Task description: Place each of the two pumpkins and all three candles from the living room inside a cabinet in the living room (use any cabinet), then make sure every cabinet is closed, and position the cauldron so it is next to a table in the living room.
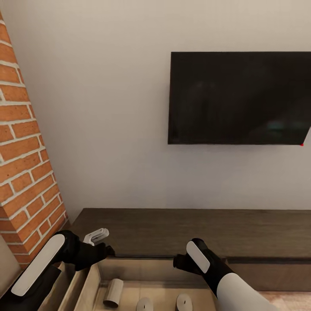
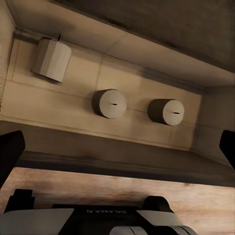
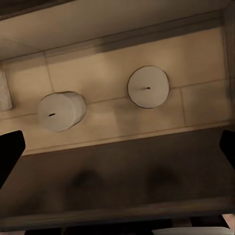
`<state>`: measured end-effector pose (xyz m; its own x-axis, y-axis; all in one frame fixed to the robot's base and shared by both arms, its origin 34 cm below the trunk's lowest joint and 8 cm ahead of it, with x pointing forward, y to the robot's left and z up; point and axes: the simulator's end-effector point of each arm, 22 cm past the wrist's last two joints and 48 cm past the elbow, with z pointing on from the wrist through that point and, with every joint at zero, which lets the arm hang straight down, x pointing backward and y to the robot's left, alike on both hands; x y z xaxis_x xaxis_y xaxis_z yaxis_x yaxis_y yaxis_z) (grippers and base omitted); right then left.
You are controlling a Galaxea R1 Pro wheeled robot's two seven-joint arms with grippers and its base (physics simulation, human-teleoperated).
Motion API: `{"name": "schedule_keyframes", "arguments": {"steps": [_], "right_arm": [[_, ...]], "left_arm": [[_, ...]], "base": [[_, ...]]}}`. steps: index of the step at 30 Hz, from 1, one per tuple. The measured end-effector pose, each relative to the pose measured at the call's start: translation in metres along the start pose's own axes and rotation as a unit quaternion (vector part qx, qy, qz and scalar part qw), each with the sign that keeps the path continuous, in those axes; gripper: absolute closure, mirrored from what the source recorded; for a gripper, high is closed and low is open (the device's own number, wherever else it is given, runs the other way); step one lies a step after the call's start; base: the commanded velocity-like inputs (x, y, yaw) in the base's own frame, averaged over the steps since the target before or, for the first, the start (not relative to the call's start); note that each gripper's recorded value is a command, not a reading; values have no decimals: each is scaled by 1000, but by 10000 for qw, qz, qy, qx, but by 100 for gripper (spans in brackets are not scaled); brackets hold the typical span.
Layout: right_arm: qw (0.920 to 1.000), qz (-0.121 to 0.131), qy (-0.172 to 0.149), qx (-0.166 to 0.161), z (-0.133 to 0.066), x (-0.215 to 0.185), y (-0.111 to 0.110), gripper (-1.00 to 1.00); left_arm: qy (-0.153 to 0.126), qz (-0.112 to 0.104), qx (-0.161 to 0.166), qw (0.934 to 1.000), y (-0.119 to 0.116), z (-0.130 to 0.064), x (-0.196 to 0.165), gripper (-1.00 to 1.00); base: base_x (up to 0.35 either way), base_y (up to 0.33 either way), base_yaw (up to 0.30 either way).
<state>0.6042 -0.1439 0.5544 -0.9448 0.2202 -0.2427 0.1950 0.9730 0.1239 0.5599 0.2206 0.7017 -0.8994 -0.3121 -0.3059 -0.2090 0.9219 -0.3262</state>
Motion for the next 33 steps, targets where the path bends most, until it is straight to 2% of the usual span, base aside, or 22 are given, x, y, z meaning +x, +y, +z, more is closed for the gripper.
{"name": "schedule_keyframes", "arguments": {"steps": [33], "right_arm": [[10000, 1, 5, 1, -59, -22, 9, -100]], "left_arm": [[2, 3, 6, 10000, -23, -54, -26, -100]], "base": [[0, 0, 0]]}}
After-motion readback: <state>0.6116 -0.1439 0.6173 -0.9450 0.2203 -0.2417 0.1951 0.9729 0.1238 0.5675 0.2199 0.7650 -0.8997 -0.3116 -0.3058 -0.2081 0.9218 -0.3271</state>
